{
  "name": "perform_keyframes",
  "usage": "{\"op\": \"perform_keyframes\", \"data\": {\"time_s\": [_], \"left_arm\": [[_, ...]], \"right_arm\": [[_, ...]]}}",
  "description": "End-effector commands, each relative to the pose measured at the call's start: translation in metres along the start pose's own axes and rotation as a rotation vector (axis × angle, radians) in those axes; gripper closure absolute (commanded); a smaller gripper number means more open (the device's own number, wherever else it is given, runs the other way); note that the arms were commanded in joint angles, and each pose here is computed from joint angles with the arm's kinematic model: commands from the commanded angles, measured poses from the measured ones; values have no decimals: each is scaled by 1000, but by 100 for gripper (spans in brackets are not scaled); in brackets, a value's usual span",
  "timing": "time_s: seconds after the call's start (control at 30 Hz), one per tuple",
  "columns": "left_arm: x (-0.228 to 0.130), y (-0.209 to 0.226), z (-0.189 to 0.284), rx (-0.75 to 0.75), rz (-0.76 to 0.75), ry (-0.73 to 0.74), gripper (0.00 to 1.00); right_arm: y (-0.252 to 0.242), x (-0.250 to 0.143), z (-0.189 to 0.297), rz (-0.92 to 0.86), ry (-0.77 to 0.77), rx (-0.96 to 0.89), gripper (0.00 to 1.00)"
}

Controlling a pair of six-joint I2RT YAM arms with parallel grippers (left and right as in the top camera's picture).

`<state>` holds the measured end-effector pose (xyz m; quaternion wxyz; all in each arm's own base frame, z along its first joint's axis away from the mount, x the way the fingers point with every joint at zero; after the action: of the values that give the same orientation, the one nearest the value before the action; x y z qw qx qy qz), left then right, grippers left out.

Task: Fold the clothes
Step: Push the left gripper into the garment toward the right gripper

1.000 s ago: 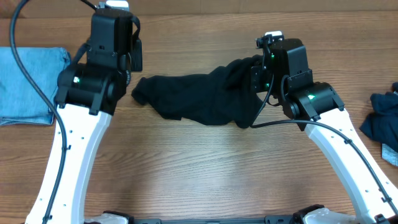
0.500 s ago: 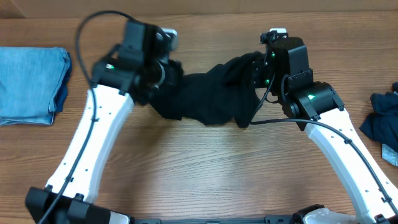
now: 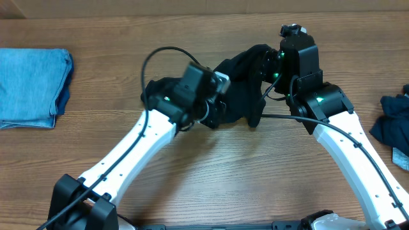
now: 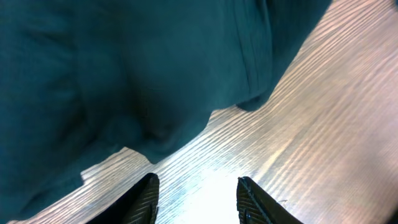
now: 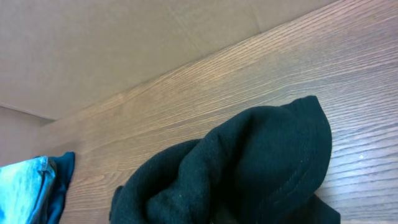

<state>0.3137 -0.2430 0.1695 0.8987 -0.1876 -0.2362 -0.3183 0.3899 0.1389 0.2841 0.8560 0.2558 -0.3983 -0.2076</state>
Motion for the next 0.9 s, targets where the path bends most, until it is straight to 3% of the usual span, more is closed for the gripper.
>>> {"op": "perform_keyframes", "data": {"time_s": [0.0,0.2,0.3,0.63,0.87], "left_arm": [[-11,1,-12,192,-56,28,52],[-11,10,-23,327,-64,-37,36],[-11,15,-27,355,-68,-67,33],[-27,29,-29,449,-156,-8,33],[-28,5,-37,287,-143,-11,35]], "right_arm": [[12,11,6,-39,-28,48,96],[18,6,6,-36,6,90,96],[22,3,7,-34,29,113,96],[51,15,29,-7,43,213,96],[70,23,48,10,4,205,96]]}}
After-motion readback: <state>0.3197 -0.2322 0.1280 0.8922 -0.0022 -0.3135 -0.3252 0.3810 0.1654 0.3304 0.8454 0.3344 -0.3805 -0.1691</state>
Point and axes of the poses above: each gripper's point midway between its finger pads, its own z axis back along the fingers, its own y axis along the line the jaws close on, x = y × z, the point moved 3 cm from there along z, back along the fingers, and after that the axes turned 10 degrees about -z, right-handed, at the moved point
